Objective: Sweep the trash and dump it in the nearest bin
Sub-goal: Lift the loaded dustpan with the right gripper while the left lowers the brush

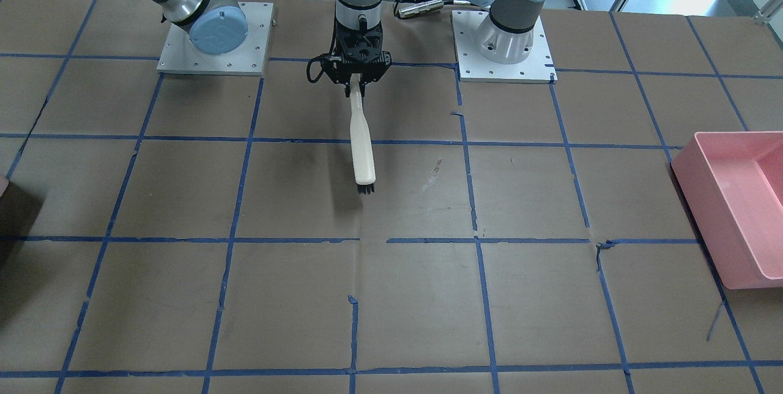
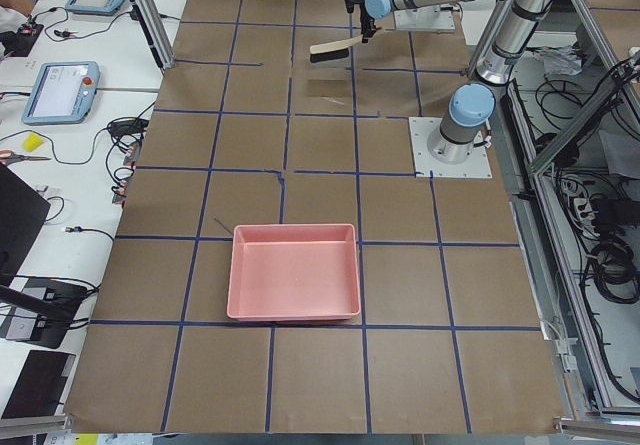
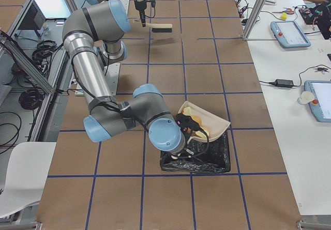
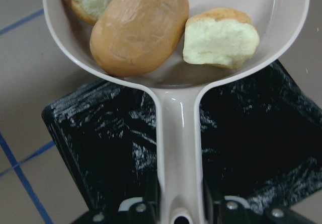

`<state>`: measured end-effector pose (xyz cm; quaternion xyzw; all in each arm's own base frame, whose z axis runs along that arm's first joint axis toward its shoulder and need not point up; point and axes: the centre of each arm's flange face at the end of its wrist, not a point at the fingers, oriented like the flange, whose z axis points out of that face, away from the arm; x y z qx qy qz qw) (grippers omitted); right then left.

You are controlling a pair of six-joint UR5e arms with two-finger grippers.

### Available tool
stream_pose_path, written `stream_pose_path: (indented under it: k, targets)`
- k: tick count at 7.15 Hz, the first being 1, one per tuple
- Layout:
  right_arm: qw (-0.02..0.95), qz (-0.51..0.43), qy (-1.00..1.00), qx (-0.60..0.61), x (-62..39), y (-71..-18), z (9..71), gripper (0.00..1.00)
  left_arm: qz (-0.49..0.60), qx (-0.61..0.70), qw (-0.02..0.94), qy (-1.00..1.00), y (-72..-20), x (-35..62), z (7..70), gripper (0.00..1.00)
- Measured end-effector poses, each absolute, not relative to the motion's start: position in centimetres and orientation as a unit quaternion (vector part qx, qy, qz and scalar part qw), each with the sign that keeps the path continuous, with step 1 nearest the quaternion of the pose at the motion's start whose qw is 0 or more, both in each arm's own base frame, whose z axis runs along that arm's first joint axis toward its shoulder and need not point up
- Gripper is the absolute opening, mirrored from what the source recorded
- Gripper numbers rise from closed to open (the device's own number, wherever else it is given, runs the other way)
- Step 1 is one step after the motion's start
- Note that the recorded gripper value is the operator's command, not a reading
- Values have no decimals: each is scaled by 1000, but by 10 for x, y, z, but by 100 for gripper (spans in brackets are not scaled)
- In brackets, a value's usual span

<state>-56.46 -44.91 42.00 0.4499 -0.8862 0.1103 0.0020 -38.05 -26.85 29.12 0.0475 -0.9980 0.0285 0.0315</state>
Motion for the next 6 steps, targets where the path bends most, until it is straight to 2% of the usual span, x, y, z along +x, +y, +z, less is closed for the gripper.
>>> stream_pose_path:
  k: [3, 6]
  targets:
    - [96, -10, -879, 466, -582, -451, 431, 0, 59, -10, 52, -997, -244, -370, 261, 0]
    - [147, -116, -827, 531, -547, -496, 441, 0, 67, -12, 52, -996, -236, -360, 248, 0]
